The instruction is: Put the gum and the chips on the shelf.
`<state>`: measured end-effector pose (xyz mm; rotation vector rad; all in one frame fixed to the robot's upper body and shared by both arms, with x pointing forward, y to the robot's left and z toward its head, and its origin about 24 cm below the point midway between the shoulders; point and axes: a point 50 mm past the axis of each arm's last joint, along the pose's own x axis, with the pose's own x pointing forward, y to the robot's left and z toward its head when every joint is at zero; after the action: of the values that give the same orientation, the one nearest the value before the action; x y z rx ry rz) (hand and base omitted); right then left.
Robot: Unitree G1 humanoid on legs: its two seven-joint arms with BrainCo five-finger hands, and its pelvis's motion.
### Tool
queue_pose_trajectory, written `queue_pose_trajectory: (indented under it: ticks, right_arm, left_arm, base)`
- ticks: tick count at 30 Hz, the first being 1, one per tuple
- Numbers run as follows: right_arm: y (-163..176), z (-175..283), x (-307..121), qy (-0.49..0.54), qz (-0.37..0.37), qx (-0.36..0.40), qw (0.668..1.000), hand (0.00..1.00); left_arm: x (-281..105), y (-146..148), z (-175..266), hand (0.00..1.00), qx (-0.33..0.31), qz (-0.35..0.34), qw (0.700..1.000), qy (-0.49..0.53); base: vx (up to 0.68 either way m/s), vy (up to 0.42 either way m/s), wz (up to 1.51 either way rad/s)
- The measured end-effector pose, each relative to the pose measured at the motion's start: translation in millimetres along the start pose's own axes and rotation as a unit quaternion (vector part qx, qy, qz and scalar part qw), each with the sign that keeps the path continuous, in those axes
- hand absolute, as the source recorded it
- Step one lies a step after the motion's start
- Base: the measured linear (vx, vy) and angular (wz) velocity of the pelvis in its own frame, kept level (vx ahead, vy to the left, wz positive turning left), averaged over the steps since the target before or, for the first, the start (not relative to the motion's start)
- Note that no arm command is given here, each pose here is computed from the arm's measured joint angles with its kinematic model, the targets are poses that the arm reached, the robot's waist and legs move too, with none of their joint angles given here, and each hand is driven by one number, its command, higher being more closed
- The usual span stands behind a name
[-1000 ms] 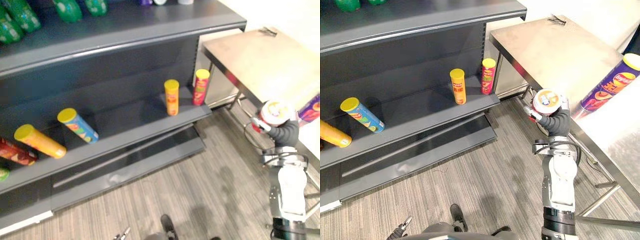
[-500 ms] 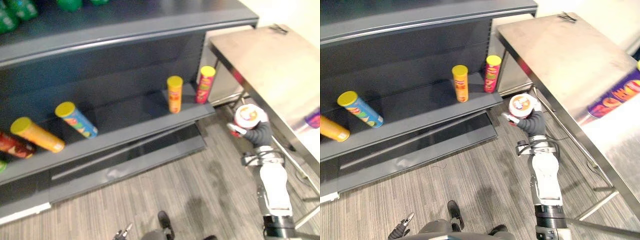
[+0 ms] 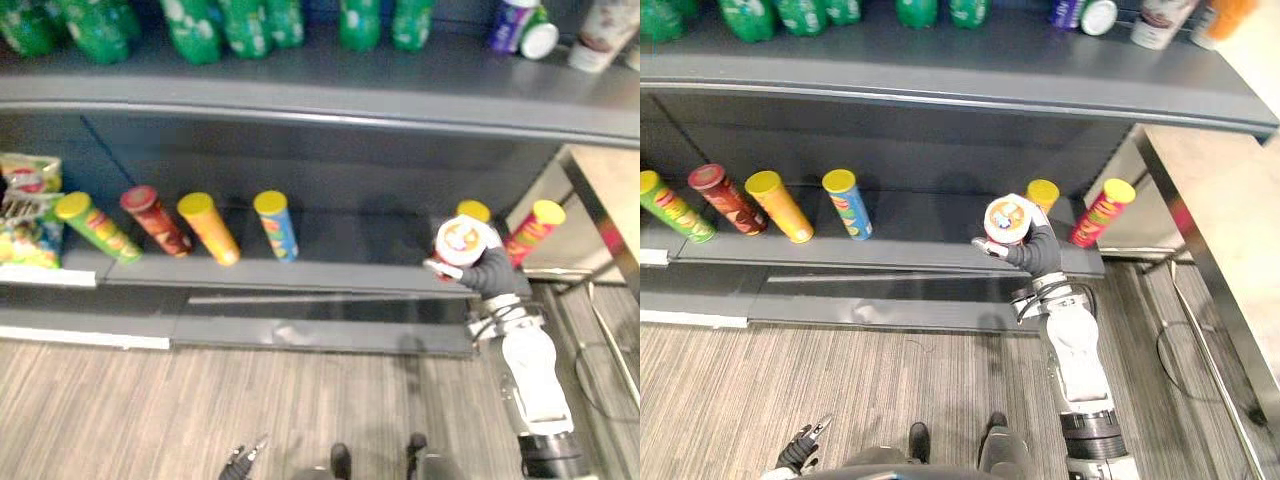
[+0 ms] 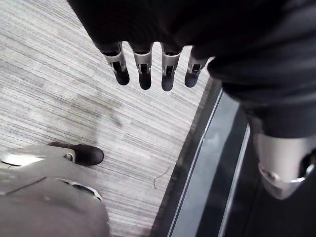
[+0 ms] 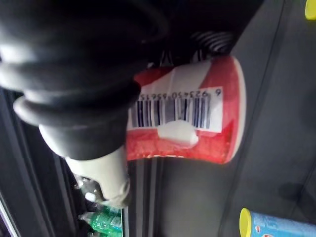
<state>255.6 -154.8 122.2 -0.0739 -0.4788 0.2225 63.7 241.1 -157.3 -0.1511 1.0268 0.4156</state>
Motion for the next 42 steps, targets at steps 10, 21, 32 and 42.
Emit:
queue_pose_trajectory:
  ticks: [10, 21, 32, 42]
  right_arm:
    - [-2, -8, -25, 0.036, -0.014, 0.011, 0.999, 1.00]
    - [-5, -16, -34, 0.059, -0.028, 0.012, 0.998, 1.00]
    - [49, -35, -17, 0.095, 0.094, 0.104, 0.986, 1.00]
    - [105, 11, 40, -0.009, 0.234, 0.207, 0.950, 1.00]
  left_arm:
    - [-3, -14, -17, 0.00, -0.049, -0.003, 0.999, 0.024]
    - [-3, -13, -14, 0.00, -0.030, -0.004, 0.999, 0.020]
    - [2, -13, 1, 0.00, 0.002, -0.010, 1.000, 0.005]
    - [2, -20, -7, 0.00, 0.002, -0.014, 0.999, 0.032]
  base:
    - [0.13, -0.179, 0.17]
    - [-0.02, 0.009, 0.34]
    - [-0.01, -0.003, -0.14]
    - [-0.02, -0.020, 0.00]
